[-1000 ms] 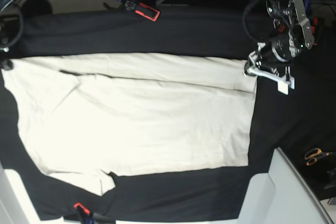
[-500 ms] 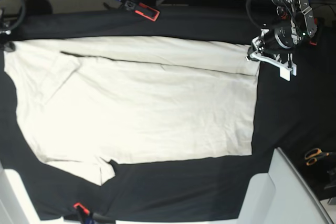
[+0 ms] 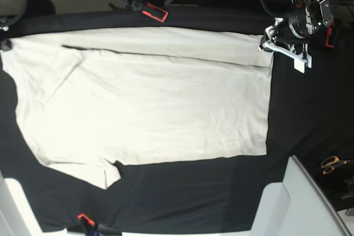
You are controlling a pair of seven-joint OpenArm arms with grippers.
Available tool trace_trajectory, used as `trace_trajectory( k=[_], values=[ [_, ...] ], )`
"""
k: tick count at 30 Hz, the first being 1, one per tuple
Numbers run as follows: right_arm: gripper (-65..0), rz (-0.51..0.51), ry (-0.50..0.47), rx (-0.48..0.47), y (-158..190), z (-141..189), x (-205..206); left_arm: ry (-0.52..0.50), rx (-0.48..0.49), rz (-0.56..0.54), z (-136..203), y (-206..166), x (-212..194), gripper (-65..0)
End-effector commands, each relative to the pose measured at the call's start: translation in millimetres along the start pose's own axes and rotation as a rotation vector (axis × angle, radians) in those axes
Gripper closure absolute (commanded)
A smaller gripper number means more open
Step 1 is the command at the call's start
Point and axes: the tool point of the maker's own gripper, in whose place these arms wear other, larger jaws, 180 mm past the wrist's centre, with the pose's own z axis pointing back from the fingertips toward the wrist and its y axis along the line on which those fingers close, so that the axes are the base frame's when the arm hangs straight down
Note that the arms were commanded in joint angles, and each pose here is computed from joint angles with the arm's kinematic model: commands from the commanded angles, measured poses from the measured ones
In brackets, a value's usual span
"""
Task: Fold the T-shirt properly
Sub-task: 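Drag the folded edge with the left gripper to straighten it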
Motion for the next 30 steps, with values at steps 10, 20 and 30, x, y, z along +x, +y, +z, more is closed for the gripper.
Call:
trace_trajectory(
  k=[10, 20, 30],
  values=[
    [-0.3, 0.011, -0.038, 0.012, 4, 5, 13, 0.003, 0.034, -0.007, 6, 14, -6, 0.0],
    [-0.8, -0.053, -0.038, 0.016, -6, 6, 3, -0.008, 0.028, -0.01, 6, 11, -1, 0.0],
    [-35.1, -0.1, -0.059, 0.025, -12, 14, 8, 0.002, 0.153, -0.097, 8, 32, -3, -20.9]
  ],
)
